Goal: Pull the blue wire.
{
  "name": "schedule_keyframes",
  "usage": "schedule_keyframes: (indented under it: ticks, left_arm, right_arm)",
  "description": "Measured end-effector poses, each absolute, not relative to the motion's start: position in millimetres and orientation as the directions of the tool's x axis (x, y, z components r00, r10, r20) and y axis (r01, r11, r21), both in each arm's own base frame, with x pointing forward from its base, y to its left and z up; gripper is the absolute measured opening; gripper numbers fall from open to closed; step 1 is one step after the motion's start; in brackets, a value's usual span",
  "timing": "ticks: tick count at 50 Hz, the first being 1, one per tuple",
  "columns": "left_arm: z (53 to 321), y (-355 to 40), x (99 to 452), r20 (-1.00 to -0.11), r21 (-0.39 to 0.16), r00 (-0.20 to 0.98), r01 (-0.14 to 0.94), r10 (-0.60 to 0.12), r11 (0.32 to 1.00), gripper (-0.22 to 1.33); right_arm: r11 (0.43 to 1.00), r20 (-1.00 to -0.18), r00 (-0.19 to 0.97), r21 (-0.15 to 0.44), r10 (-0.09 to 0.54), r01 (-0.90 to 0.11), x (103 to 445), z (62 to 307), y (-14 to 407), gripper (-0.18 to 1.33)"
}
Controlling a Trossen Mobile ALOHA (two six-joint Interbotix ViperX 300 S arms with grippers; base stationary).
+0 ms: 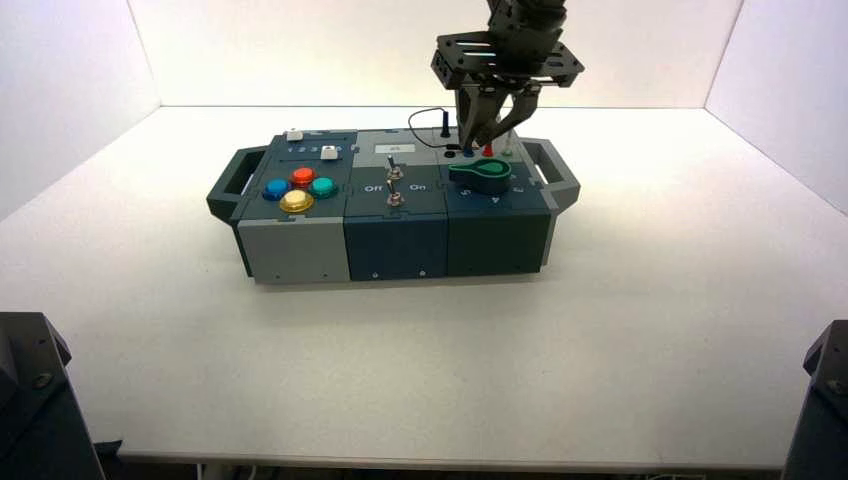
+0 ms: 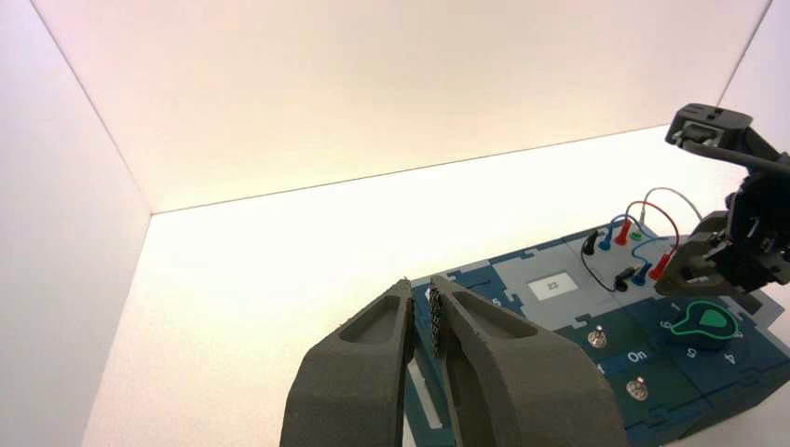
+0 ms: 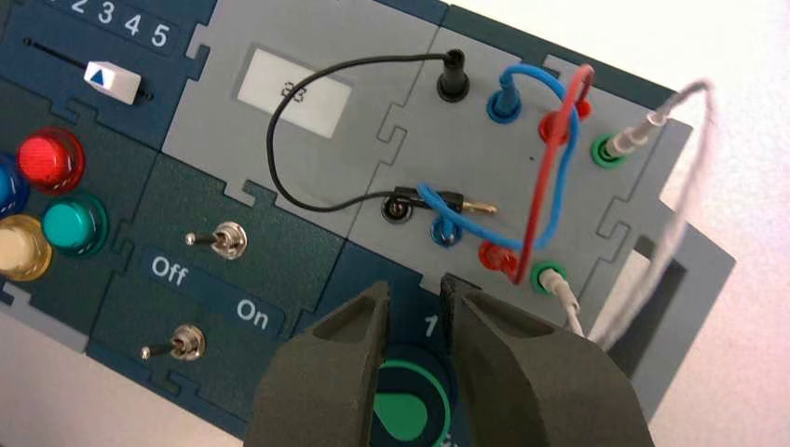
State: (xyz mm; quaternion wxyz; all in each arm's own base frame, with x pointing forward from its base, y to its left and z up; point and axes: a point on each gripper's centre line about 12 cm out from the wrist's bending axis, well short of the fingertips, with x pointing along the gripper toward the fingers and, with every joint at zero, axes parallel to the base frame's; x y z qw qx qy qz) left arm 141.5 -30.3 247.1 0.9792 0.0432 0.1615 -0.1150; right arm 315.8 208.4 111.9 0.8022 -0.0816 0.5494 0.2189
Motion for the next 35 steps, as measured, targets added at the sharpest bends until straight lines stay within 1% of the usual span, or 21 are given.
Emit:
schedule_keyframes:
  ticks: [21,35]
  left_arm:
    - [247,-30,141,-0.328,0.047,0.921,0.240,-0.211,0.970,0.20]
    - [248,-30,141,-0.319,0.048,0.924,0.239,-0.212,0.970,0.20]
  right_arm:
    - [0.891,-0.917,0.302,0.109,0.262,-0.441,324,109,213,0.65]
    - [0.902,-0.918,0.309,0.101,0.247,-0.420,332,107,204,0.65]
